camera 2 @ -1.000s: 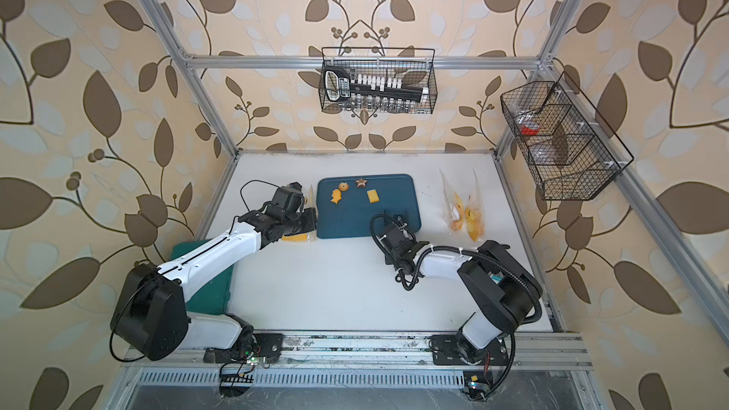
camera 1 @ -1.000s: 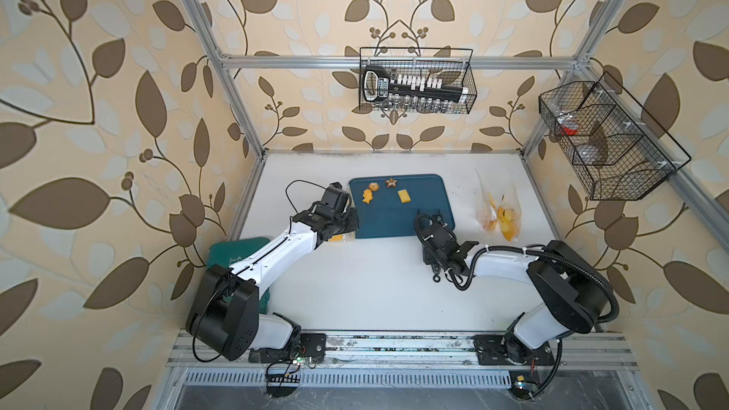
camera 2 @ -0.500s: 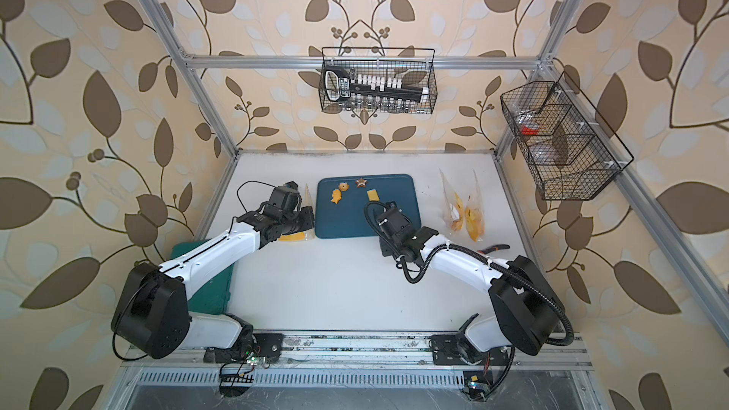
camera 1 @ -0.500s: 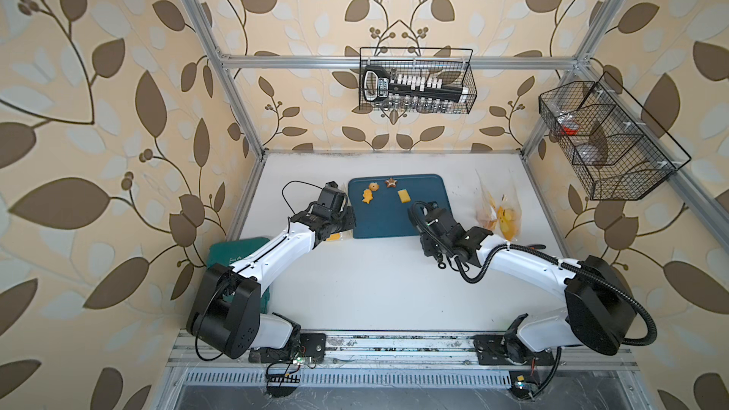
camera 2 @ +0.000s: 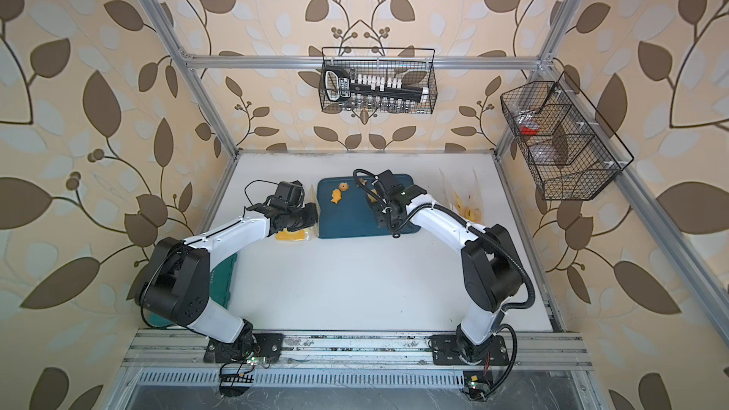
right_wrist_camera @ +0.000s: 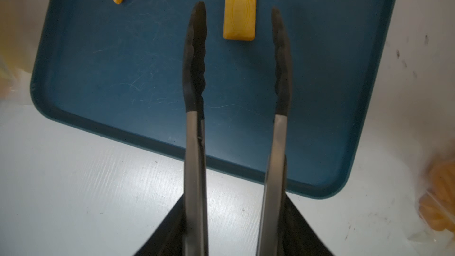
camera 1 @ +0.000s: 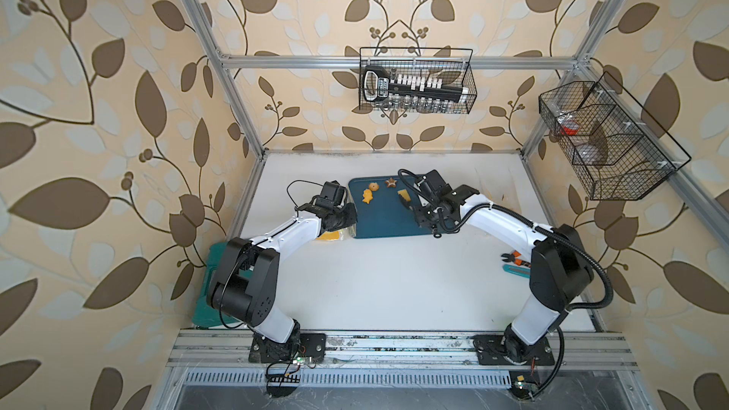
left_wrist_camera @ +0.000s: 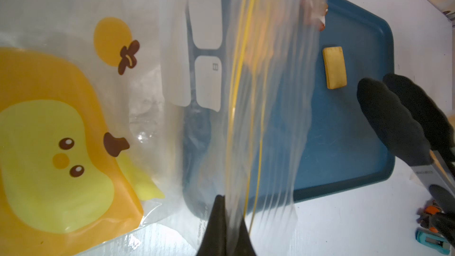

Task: Put the cookies into a resealable bag to prevent moisture
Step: Pick up the cookie from the tray.

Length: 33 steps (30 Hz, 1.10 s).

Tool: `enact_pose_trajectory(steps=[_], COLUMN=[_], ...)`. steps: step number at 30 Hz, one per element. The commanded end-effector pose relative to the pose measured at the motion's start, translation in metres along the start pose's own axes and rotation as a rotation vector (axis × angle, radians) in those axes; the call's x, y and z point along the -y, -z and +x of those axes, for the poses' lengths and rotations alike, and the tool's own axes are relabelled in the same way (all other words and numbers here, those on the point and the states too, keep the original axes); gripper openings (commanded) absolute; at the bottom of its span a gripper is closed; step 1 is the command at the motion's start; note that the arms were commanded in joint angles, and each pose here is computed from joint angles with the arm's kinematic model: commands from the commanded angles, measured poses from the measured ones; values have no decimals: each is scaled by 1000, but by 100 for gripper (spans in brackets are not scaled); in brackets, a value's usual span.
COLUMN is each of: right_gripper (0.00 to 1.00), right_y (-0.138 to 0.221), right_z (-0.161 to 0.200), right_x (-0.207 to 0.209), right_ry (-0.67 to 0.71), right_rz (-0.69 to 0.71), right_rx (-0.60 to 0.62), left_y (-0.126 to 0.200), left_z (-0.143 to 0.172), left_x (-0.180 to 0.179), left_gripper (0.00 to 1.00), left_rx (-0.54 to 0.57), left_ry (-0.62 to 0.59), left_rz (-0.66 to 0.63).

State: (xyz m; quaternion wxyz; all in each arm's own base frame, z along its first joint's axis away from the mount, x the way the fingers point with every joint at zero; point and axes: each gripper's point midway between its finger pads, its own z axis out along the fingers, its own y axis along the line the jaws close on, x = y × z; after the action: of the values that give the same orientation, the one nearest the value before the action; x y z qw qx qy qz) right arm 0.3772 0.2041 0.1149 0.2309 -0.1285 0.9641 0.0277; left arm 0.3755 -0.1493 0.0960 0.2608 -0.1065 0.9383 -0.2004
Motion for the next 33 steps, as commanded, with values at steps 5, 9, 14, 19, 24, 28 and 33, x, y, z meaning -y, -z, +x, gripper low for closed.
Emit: enact_pose_trajectory(steps=[5,9,14,19,24,28,33], right_gripper=[57,60,60,58,50,42,38], right_y=[-11,-22,-34,-42,-47,-44,-26], right_z=[-15,-18,-21,-22,-22,-22,-27], right_x=[-7,-4,0,-2,-4,-3,-1], right_ry=[26,21,15,13,20,21,29], right_rz=[-11,6,24,4,-7,-4,-10], right_rx=[-57,-76,-93,-113,-128,-123,-76], left_y=[-2,-3,-4,-7,-10,-12,-16], left_z=[-5,-3,0,0,0,-1,-7], left_x=[14,15,17,16,16,15,15], left_gripper=[0,0,0,0,0,0,0], left_rx=[-21,-27,-32,-53,-66,-66,-83], left_ry=[18,17,10,11,16,16,38], left_rz=[57,72,91,76,69,62,25])
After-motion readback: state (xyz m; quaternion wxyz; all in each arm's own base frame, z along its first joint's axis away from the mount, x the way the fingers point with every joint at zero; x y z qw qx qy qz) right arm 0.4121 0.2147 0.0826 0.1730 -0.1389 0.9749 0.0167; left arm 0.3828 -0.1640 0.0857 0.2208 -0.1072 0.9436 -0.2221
